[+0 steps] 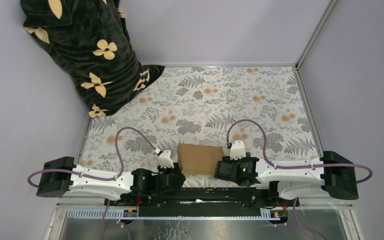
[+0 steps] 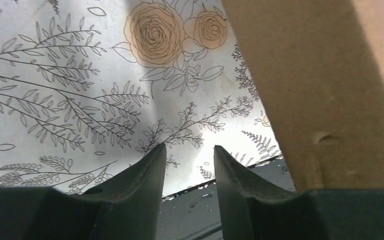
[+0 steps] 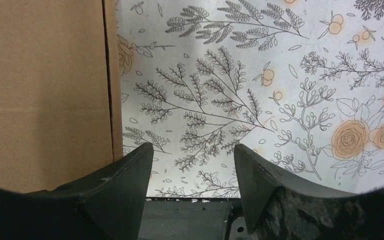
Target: Fold the paper box
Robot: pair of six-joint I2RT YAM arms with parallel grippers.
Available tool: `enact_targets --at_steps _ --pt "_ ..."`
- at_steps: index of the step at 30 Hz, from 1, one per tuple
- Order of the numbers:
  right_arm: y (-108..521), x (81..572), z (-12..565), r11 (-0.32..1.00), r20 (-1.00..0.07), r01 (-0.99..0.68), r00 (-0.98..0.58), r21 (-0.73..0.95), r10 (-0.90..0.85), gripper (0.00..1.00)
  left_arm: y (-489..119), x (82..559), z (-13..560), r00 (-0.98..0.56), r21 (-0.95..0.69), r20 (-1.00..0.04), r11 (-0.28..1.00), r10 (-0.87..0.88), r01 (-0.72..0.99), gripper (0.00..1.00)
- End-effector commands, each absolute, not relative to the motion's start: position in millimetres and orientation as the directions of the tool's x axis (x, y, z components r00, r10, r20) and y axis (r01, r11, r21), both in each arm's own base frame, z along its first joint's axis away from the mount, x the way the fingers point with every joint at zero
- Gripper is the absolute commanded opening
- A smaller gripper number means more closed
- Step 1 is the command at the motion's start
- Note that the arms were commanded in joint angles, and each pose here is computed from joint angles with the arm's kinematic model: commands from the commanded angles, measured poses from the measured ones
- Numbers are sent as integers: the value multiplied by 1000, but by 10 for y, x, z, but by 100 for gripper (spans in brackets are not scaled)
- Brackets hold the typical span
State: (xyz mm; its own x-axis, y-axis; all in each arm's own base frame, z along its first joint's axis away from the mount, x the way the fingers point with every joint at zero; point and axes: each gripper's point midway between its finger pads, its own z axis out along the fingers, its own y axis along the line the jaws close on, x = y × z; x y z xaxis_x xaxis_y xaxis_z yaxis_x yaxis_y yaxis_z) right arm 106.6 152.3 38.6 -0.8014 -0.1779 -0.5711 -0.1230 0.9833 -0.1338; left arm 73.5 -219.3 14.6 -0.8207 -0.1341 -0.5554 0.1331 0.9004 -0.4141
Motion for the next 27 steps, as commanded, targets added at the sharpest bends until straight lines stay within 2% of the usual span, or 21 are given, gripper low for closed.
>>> enact_targets --at_steps 1,3,4,5,6,8,15,21,27 --pt "2121 1025 585 982 -577 -151 -814 112 -60 70 -1987 320 -232 -924 -365 -382 920 -11 140 49" --pt "2128 991 598 980 -562 -162 -824 116 -70 75 -1928 284 -251 -931 -346 -365 928 2 138 53" --pt "2133 976 604 979 -556 -169 -828 116 -77 77 -1928 260 -258 -936 -351 -353 927 3 135 58" --pt "2139 964 618 977 -551 -175 -830 119 -81 78 -1923 243 -264 -939 -352 -344 927 5 134 65" --pt "2153 954 642 975 -548 -180 -832 128 -82 80 -1924 225 -264 -943 -351 -334 927 6 130 82" --pt "2158 950 689 973 -550 -183 -832 140 -77 82 -1930 228 -228 -942 -344 -334 930 7 129 95" --pt "2136 1002 766 971 -581 -191 -811 146 -72 82 -1881 321 81 -919 -305 -393 947 -34 95 98" --pt "2183 1123 861 976 -614 -192 -784 107 -87 85 -1838 249 154 -925 -377 -368 924 -91 59 98" --pt "2367 1321 980 960 -616 -207 -786 189 -48 85 -1732 192 255 -922 -400 -365 916 -131 28 99"
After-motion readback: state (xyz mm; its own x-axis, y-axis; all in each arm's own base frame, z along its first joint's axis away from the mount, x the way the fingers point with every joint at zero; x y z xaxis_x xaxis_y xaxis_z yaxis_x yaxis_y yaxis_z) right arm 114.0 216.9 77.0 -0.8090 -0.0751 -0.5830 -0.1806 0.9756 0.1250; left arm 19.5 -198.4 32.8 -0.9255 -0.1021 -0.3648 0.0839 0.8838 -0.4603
